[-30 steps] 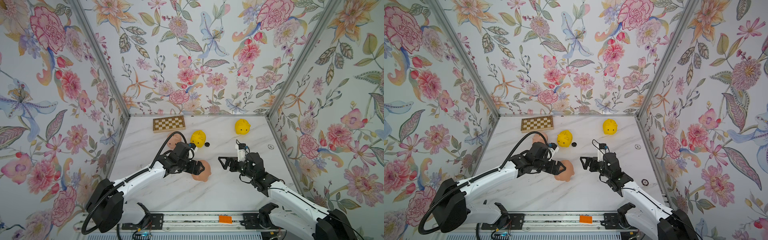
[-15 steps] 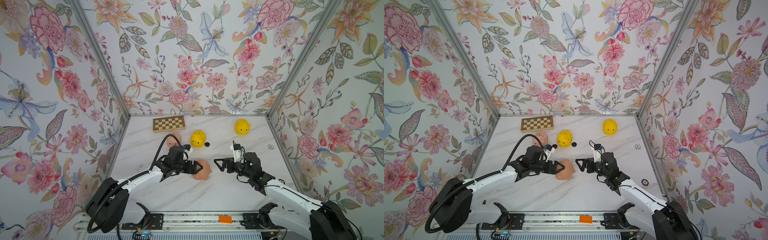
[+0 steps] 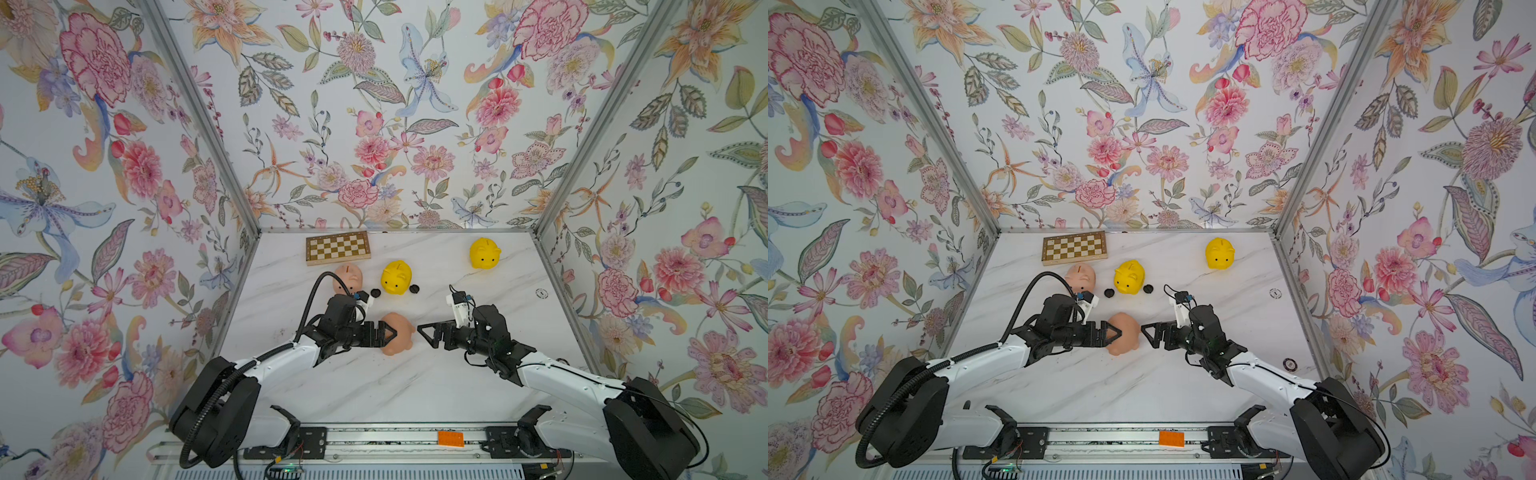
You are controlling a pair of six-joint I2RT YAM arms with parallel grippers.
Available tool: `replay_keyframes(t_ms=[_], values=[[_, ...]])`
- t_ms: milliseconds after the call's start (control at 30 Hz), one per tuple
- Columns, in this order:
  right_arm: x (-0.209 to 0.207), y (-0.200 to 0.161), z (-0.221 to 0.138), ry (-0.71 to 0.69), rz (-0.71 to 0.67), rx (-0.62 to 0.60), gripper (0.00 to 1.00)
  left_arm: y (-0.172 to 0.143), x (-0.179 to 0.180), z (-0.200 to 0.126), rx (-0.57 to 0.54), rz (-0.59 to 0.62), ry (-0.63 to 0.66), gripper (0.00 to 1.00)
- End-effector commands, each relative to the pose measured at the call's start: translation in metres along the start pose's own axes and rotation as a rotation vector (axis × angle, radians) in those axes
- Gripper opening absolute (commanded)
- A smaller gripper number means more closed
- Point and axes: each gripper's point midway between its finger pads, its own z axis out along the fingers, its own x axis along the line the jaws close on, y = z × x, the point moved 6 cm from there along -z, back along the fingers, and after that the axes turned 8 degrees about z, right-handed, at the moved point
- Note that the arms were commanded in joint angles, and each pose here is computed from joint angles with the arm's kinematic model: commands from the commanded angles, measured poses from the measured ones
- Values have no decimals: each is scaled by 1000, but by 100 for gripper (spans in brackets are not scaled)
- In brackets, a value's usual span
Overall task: Open piggy banks
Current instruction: Adjust the piggy bank at the center of the board.
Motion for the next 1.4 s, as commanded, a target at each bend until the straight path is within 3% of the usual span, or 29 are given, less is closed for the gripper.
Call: replay_keyframes(t_ms=[0, 700, 1000, 1367], values=[[13, 9, 5, 39, -18, -18, 99, -1, 5, -6, -11, 0, 4, 99], [20, 4, 39, 35, -27, 56, 99, -1, 24, -16, -32, -27, 28, 99], [5, -8, 55, -116, -37, 85, 98, 8, 23, -15, -36, -9, 35, 99], [-2, -18, 77, -175, -53, 126, 98, 20, 23, -23, -67, 36, 104, 99]])
